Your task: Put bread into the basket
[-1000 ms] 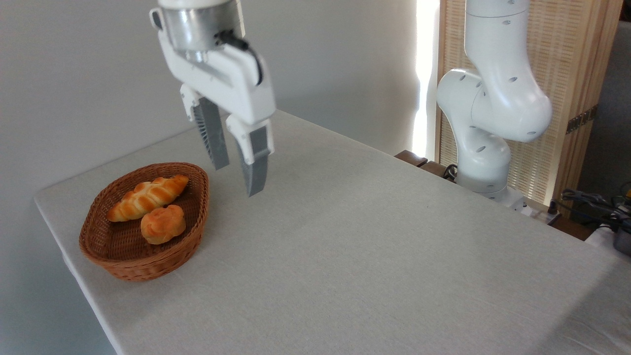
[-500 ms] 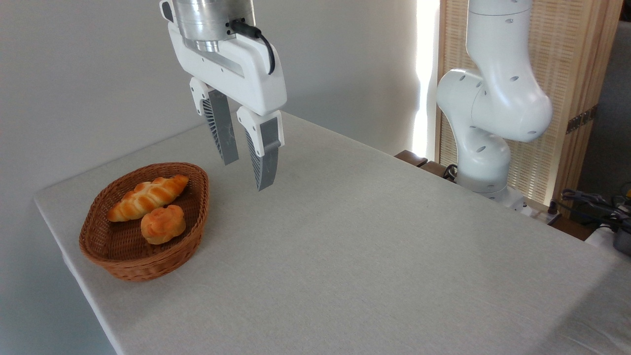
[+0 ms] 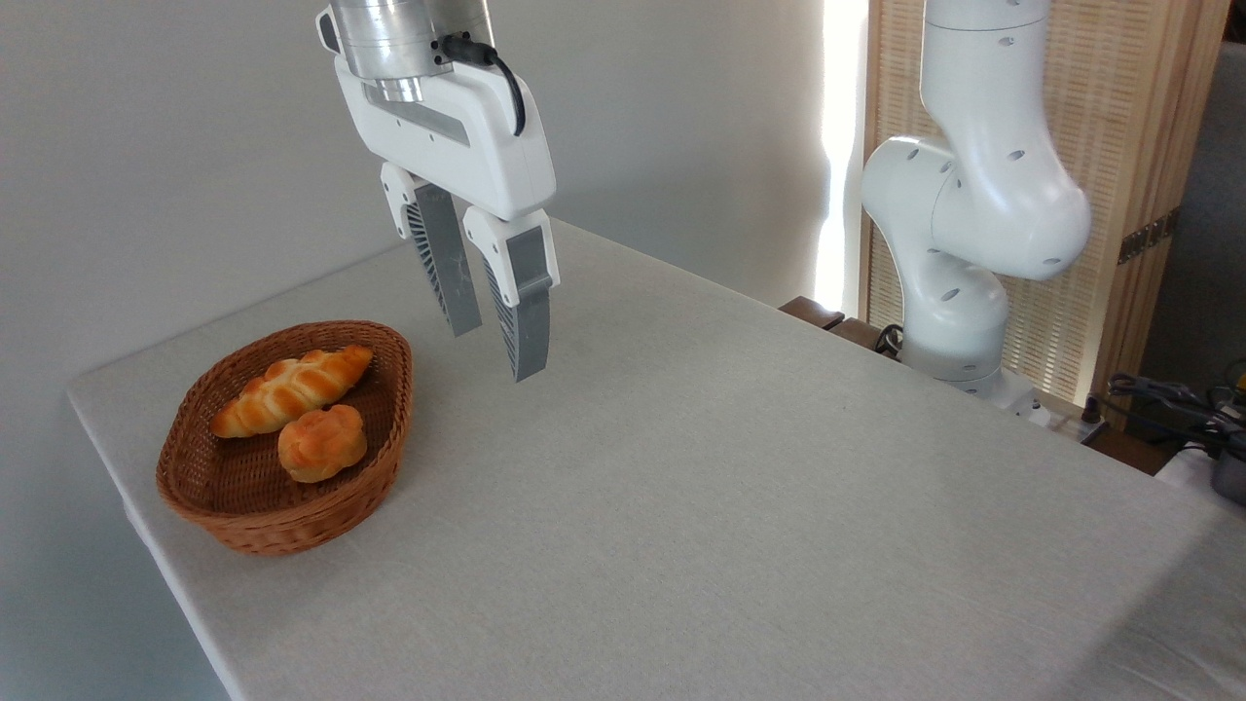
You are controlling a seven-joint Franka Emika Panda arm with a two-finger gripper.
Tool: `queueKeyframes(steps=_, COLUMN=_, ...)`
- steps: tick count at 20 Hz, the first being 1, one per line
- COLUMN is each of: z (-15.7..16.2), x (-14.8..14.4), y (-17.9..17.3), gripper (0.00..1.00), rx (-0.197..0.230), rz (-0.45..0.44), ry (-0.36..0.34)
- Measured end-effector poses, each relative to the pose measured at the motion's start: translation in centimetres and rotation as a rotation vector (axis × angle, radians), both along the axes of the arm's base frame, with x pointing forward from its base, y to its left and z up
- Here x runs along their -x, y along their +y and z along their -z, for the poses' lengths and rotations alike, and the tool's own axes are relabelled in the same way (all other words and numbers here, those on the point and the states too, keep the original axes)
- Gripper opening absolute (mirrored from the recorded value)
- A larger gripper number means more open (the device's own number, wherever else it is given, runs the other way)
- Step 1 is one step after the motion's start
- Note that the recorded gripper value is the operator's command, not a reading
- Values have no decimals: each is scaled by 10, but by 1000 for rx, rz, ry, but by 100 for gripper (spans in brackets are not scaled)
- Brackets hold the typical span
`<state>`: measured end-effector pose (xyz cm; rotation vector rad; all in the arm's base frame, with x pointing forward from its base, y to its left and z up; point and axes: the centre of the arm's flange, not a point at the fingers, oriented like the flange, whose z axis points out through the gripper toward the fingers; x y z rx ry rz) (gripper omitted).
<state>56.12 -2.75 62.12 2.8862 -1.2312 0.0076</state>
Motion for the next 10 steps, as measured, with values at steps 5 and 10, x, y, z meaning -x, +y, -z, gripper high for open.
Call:
queueKeyframes(steps=5, z=0, x=-1, y=20, gripper=100, rx=-1, rz=-35, ry=-3)
queueKeyframes(steps=10, z=0, x=-1, y=18, gripper=100, rx=0, rz=-31, ry=-4)
